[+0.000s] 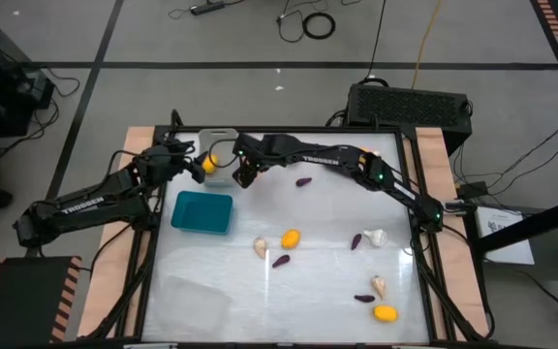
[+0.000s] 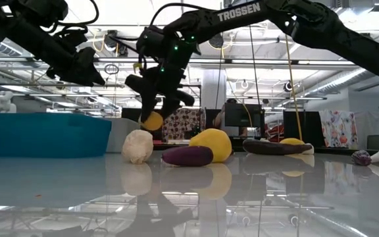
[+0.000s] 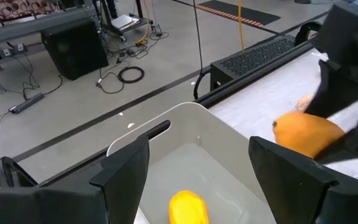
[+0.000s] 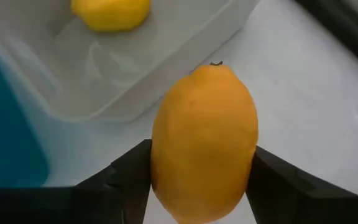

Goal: Sort produce into baskets
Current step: Put the yellow lemon into the gray bin

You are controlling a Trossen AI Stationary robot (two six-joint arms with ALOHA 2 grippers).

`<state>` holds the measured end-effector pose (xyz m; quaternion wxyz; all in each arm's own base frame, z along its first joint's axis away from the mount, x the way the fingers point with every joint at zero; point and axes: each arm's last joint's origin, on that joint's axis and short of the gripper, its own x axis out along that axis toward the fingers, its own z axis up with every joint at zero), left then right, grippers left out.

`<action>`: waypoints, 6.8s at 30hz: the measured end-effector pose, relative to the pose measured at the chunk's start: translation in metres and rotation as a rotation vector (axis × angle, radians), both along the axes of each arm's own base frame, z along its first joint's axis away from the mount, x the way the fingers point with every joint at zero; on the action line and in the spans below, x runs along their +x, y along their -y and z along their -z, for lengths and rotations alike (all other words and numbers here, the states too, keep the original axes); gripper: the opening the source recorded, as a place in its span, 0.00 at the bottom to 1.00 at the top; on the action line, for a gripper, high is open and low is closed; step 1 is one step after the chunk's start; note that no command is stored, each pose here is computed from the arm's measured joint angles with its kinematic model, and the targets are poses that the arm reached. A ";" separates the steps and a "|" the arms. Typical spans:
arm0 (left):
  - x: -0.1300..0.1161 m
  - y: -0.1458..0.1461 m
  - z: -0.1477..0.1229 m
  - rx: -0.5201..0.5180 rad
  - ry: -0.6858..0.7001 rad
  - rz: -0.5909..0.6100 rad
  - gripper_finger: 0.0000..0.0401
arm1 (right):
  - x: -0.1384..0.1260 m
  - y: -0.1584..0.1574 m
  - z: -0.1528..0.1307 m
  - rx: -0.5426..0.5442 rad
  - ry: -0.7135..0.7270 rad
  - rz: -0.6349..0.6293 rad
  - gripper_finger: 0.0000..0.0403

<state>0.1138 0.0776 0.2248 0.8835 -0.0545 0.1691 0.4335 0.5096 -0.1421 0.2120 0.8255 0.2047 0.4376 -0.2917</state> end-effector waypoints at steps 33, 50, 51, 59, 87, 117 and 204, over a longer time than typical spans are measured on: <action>-0.001 -0.001 0.000 0.010 -0.005 -0.024 0.71 | 0.033 -0.019 -0.031 -0.250 0.320 -0.221 0.65; 0.000 -0.001 -0.001 0.013 -0.003 -0.023 0.71 | -0.029 -0.030 -0.078 -0.153 -0.048 -0.282 0.83; 0.000 -0.001 -0.001 0.015 0.001 -0.023 0.71 | -0.039 -0.031 -0.084 -0.132 -0.086 -0.273 0.82; 0.000 -0.001 -0.001 0.013 0.003 -0.024 0.71 | -0.095 -0.042 -0.113 0.058 -0.325 -0.095 0.78; 0.000 0.000 -0.002 0.012 0.011 -0.011 0.71 | -0.063 -0.180 -0.050 -0.055 -0.535 -1.288 0.78; 0.000 0.000 -0.002 0.023 -0.002 -0.004 0.71 | -0.044 -0.199 0.026 0.032 -0.683 -1.381 0.78; -0.004 -0.005 0.003 0.057 -0.076 -0.221 0.71 | 0.026 0.057 -0.014 -0.237 0.505 -0.358 0.69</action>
